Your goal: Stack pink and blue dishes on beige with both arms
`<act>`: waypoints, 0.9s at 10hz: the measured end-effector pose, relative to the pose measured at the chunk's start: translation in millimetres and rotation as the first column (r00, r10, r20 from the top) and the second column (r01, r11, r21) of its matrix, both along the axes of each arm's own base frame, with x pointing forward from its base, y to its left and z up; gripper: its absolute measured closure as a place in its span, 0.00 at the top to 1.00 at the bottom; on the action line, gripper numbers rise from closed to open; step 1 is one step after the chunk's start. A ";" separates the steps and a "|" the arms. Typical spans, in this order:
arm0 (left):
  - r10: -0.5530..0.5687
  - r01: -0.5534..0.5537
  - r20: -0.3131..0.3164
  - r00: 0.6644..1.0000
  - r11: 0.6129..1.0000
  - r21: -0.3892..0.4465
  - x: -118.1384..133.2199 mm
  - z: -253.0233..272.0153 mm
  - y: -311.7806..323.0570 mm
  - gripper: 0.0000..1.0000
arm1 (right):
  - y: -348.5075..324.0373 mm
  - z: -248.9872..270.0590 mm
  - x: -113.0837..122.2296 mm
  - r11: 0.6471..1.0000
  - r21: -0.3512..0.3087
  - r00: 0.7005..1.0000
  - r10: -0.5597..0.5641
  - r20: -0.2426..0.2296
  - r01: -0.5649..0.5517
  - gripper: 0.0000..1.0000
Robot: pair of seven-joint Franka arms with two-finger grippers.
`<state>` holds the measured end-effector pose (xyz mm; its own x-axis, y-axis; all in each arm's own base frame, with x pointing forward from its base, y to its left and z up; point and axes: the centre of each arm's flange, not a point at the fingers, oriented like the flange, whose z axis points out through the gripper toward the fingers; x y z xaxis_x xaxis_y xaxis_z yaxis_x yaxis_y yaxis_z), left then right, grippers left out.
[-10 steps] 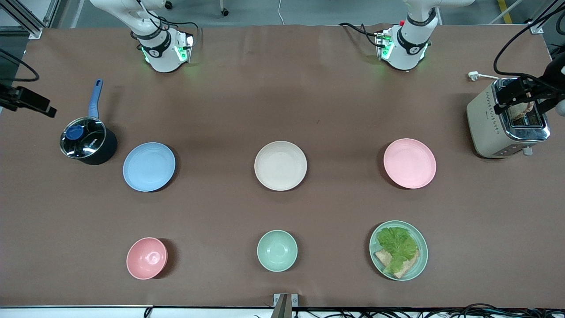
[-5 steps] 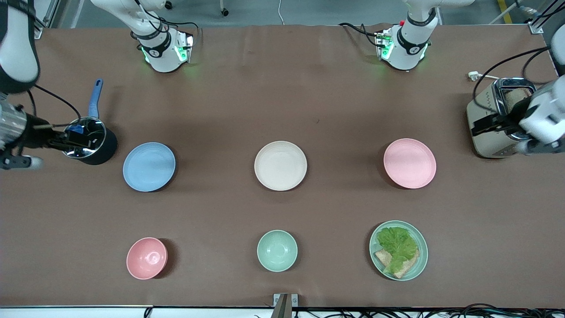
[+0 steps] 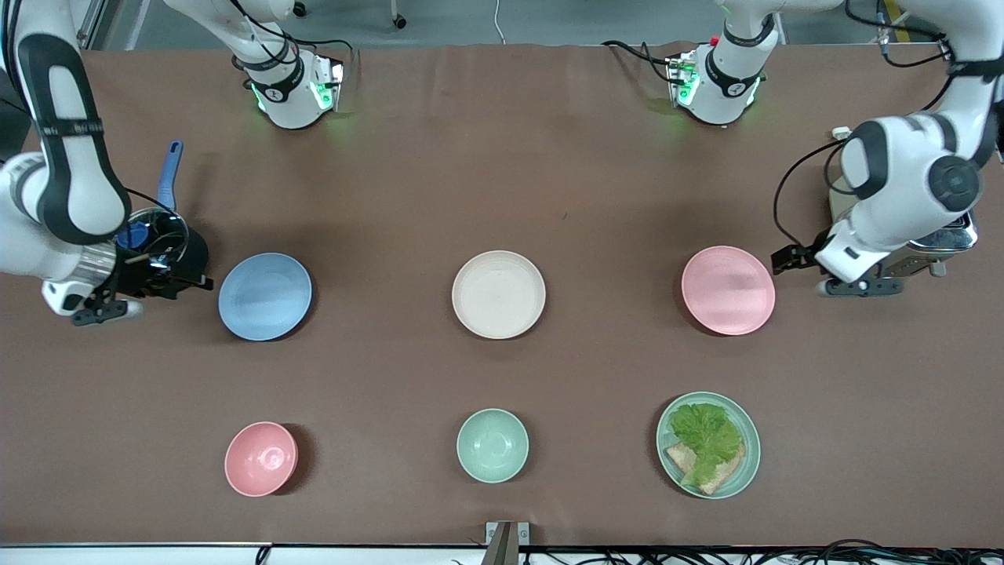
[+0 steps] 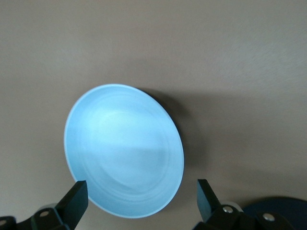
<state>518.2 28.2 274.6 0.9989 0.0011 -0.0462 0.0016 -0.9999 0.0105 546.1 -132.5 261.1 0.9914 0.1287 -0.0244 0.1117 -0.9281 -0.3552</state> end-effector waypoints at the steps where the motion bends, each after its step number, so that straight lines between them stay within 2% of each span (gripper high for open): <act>1: 0.005 -0.005 -0.002 1.000 1.000 0.006 1.2 -25.9 2.7 1.00 | -6.4 -25.4 -5.1 1.000 0.023 1.000 0.009 0.001 -0.009 1.00; 4: 0.018 -0.018 -0.004 1.000 1.000 0.013 1.7 -77.5 9.8 0.97 | -10.7 -62.1 -15.7 0.998 0.061 0.999 -0.031 -0.018 0.032 0.97; 6: 0.043 -0.043 0.022 0.999 0.999 -0.004 3.9 -91.3 5.3 0.93 | -9.9 -72.7 -19.8 0.997 0.057 0.999 -0.048 -0.022 0.049 0.80; 7: 0.050 -0.049 0.026 0.998 0.999 -0.015 4.5 -92.4 0.4 0.83 | -10.3 -78.5 -21.6 0.997 0.053 0.998 -0.051 -0.028 0.052 0.75; 8: 0.061 -0.061 0.029 0.998 0.998 -0.026 5.6 -91.7 -2.4 0.69 | -10.6 -81.8 -22.2 0.997 0.051 0.998 -0.053 -0.030 0.054 0.59; 9: 0.079 -0.078 0.032 0.996 0.996 -0.040 6.6 -91.0 -4.7 0.51 | -10.6 -84.7 -22.6 0.996 0.055 0.998 -0.062 -0.032 0.063 0.56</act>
<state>524.8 23.5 183.6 0.9968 0.0784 -0.0140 0.0790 -0.9956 0.0502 523.5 -143.1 176.4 0.9965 0.0684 -0.0488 0.0425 -0.9116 -0.4089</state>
